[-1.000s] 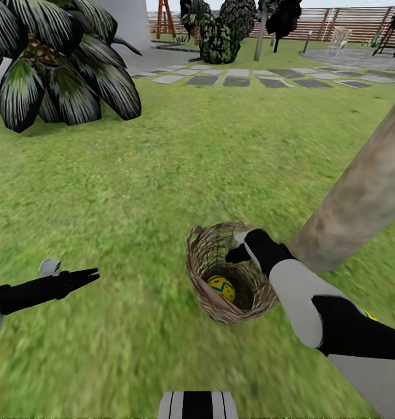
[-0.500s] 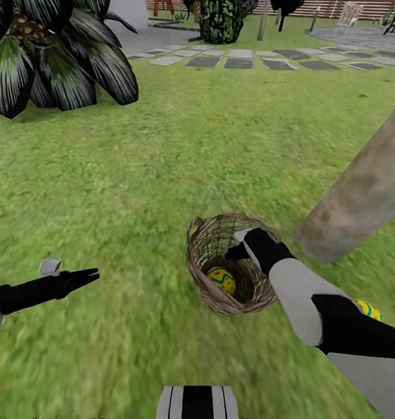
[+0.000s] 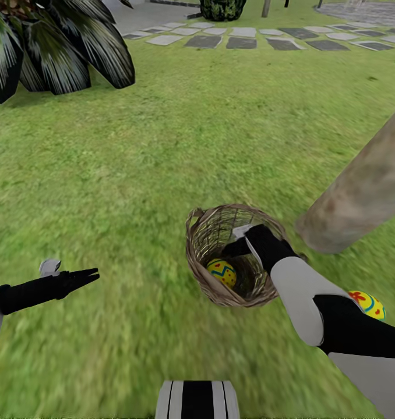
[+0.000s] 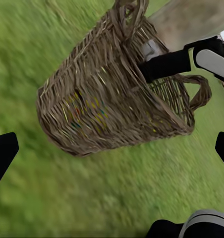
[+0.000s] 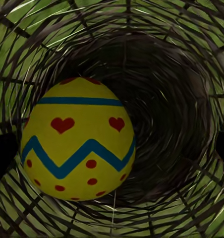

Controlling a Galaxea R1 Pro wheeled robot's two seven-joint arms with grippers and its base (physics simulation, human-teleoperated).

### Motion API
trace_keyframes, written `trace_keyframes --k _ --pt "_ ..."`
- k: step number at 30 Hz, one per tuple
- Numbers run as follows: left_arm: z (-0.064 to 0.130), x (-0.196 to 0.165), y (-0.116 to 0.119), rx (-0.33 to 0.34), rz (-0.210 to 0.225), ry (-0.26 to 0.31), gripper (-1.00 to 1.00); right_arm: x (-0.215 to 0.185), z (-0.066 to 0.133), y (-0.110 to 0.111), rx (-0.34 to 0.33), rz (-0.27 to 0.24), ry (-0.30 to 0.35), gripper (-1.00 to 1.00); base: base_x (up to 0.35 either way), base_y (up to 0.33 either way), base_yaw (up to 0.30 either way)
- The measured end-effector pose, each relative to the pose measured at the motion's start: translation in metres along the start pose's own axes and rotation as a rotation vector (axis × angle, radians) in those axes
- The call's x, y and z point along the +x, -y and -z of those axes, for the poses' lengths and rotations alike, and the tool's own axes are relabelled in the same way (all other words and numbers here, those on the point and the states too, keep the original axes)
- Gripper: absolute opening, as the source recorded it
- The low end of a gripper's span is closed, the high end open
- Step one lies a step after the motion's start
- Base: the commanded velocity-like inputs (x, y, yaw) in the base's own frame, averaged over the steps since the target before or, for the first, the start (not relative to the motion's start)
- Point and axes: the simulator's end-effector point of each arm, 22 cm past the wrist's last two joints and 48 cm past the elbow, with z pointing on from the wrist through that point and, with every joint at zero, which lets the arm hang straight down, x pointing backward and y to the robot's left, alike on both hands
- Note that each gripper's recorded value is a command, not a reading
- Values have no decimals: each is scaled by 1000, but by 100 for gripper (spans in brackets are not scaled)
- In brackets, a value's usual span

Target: Take the three Easter eggs out of the wicker basket on the lawn in the garden, then place them on the lawn next to a single tree (choose any tree) so that all three eggs are next to the same tree and none are left in the basket.

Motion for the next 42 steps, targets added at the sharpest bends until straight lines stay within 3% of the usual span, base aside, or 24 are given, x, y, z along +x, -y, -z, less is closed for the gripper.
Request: trace_keyframes --k 6,19,33,42 --pt "-4 9 -10 -5 20 -13 100 7 -12 -11 -65 -7 -15 100 0 0 0" --pt "-11 30 -30 -16 64 -40 100 23 -41 -11 -77 -12 -44 100 0 0 0" --pt "-8 33 -31 -21 74 -43 100 9 -31 -5 -63 -18 -52 100 0 0 0" --pt "-8 34 -31 -20 73 -44 100 18 -29 -12 -106 -40 -97 100 0 0 0"
